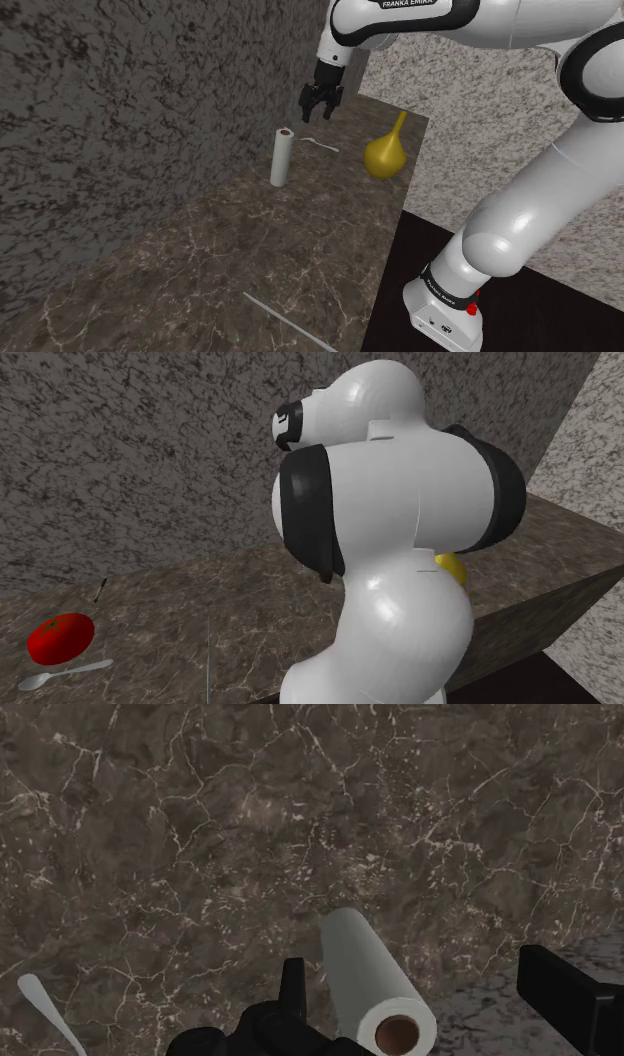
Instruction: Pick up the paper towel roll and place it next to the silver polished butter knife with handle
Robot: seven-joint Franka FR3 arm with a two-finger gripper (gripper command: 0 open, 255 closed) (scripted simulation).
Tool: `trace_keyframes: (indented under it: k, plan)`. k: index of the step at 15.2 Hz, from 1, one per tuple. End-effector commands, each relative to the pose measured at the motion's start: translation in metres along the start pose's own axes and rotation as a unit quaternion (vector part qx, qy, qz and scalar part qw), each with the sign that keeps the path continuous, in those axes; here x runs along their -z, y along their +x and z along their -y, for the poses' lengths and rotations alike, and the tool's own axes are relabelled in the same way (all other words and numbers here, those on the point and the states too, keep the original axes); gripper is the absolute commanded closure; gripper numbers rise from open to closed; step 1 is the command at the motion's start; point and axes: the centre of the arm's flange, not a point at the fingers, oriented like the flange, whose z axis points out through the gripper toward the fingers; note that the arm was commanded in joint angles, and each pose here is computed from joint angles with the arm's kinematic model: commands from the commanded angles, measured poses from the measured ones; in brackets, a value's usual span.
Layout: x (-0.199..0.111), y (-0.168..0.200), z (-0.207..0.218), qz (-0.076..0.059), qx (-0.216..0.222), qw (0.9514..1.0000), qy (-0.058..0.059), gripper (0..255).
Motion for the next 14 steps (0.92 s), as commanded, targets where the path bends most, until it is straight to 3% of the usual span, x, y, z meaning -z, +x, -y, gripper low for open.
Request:
trace_keyframes:
  k: [1, 9, 14]
  plan:
    - [-0.015, 0.022, 0.003, 0.004, 0.002, 1.0, -0.003, 0]
    - [-0.072, 0.115, 0.018, 0.018, 0.011, 0.9997, -0.013, 0]
    - [-0.098, 0.122, 0.018, 0.019, 0.011, 0.9997, -0.014, 0]
